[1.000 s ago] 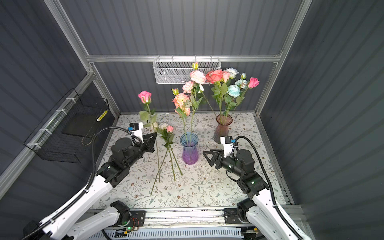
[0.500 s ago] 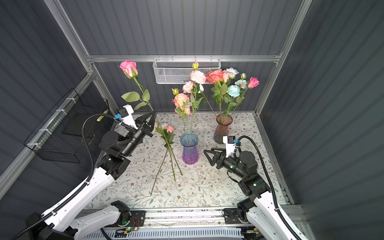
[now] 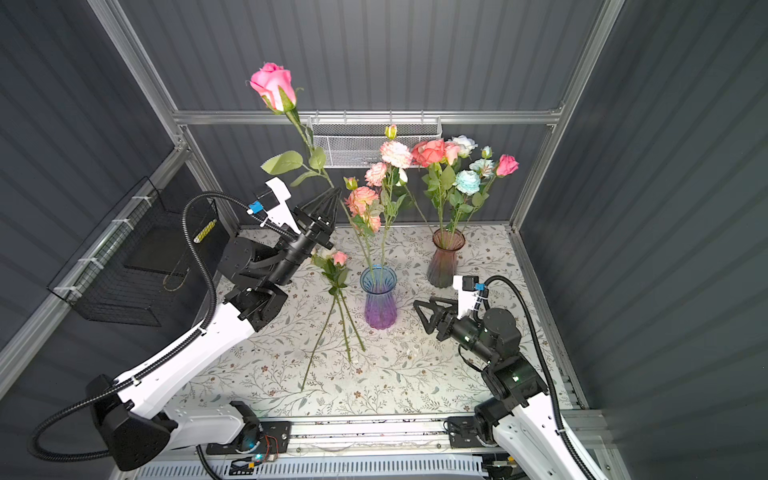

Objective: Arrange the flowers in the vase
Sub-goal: 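Lower the pink rose stem into the blue-purple vase with the left gripper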

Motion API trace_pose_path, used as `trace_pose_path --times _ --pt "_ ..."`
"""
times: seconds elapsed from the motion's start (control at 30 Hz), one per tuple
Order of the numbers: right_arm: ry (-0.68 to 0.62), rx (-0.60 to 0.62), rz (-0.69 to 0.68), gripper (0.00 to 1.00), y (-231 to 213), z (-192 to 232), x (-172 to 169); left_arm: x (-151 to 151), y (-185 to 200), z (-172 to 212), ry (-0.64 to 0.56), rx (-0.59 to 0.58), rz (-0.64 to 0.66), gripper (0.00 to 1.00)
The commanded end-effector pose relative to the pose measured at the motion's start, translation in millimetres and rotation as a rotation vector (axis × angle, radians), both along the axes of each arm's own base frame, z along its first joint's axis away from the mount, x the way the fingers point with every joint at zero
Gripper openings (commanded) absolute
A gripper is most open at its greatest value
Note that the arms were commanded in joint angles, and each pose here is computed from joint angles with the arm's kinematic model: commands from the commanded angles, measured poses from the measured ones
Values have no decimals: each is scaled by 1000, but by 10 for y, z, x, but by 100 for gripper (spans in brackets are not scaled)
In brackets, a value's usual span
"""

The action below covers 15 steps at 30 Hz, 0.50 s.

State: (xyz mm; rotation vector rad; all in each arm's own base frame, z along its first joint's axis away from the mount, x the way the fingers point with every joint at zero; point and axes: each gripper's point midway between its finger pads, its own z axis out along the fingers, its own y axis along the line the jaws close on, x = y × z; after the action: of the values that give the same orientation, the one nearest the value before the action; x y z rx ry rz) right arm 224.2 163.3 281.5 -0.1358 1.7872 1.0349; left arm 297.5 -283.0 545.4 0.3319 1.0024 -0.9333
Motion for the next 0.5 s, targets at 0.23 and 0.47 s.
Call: trace_pose_path --times 0.23,0.47 --pt "-28 -31 -4 72 -51 110 -89 397 -397 -758 61 114 59 0" --pt "-9 -55 -53 72 -124 25 -53 333 -628 -1278 153 206 12 0"
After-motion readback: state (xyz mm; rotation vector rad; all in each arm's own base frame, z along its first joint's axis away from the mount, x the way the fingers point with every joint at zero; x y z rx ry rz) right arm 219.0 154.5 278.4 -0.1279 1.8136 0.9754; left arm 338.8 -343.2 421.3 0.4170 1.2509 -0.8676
